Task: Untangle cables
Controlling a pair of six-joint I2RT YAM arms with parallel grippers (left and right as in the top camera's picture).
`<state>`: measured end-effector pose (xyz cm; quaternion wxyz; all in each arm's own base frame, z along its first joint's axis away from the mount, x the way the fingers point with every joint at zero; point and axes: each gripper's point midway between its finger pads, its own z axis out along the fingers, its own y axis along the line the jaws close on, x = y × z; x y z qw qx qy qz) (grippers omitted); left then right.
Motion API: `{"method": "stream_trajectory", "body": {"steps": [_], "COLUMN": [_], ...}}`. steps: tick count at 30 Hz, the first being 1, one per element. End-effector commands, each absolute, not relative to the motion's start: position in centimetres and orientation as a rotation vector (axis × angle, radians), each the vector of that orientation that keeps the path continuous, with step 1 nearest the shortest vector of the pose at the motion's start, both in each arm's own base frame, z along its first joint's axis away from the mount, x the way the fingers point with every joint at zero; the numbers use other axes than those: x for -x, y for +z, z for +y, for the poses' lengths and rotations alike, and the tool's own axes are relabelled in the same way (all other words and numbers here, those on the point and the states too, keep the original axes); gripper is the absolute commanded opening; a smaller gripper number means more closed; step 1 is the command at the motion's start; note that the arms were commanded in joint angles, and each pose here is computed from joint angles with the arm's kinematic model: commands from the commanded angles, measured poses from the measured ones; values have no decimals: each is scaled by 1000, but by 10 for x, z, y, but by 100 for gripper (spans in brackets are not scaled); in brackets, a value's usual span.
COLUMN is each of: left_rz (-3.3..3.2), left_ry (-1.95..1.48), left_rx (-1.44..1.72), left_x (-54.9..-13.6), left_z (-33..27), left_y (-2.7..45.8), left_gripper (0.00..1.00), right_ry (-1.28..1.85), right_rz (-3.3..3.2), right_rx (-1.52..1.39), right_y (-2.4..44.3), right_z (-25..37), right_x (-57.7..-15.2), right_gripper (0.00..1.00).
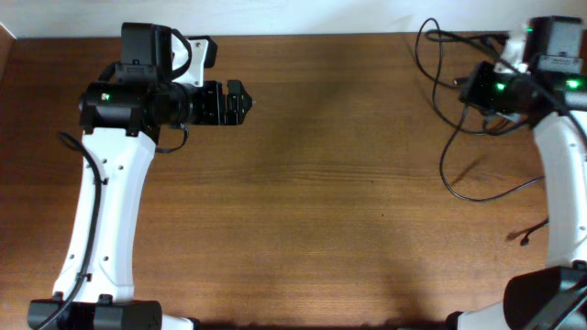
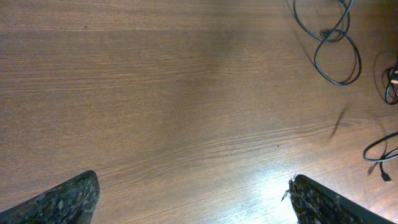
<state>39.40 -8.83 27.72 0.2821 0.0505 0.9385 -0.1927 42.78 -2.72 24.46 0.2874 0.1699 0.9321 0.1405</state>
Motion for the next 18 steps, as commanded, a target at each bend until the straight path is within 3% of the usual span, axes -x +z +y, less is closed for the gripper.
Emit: {"method": "stream_trajectory", "body": {"steps": [1, 5, 7, 11, 15, 18], "left_rz": [2512, 2512, 2512, 2512, 2513, 2513], "left_ry": [-518, -518, -518, -518, -518, -518], "left_rx": [-119, -119, -119, -119, -119, -119], "left_x": [-397, -397, -397, -397, -397, -397], "left_z": [-88, -88, -88, -88, -88, -88], "left_y": [278, 278, 278, 278, 278, 278], "left_gripper": [99, 99, 99, 99, 99, 99], "right_ry": [469, 798, 856, 551, 352, 478], "right_rz": [2447, 2166, 2123, 2510, 2455, 2412], "right_rx": [-360, 109, 197, -262, -962, -826], "right_y": [262, 316, 307, 194, 113, 110], "right_z": [-46, -35, -42, -130, -197, -171], "right_x": [-411, -393, -373, -329, -307, -335], "right_gripper": [4, 4, 4, 4, 4, 5]}}
